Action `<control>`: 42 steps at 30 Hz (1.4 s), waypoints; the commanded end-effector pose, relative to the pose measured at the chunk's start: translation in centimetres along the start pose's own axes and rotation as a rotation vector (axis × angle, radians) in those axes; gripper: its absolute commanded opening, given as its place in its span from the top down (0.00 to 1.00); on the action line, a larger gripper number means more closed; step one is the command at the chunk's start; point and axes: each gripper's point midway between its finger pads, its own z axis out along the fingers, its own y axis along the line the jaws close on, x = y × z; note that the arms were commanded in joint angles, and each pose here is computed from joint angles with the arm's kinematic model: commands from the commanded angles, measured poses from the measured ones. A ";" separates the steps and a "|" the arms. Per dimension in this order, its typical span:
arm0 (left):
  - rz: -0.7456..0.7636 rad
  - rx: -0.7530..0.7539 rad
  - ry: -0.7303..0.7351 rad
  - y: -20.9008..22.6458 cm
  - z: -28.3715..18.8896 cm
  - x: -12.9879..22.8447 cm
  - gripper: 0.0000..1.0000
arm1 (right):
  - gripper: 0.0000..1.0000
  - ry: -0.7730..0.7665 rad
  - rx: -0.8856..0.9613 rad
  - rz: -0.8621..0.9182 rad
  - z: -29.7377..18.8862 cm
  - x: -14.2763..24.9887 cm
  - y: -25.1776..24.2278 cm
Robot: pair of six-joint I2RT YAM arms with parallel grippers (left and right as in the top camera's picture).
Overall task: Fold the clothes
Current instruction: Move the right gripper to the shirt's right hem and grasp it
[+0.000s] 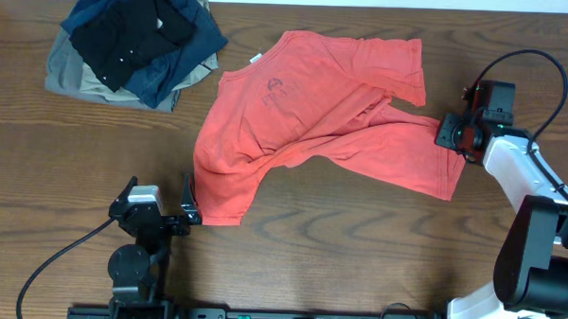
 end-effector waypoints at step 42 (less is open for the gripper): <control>0.013 0.005 0.049 0.0 0.1 1.6 0.02 | 0.65 0.045 -0.015 -0.021 4.6 1.6 -0.1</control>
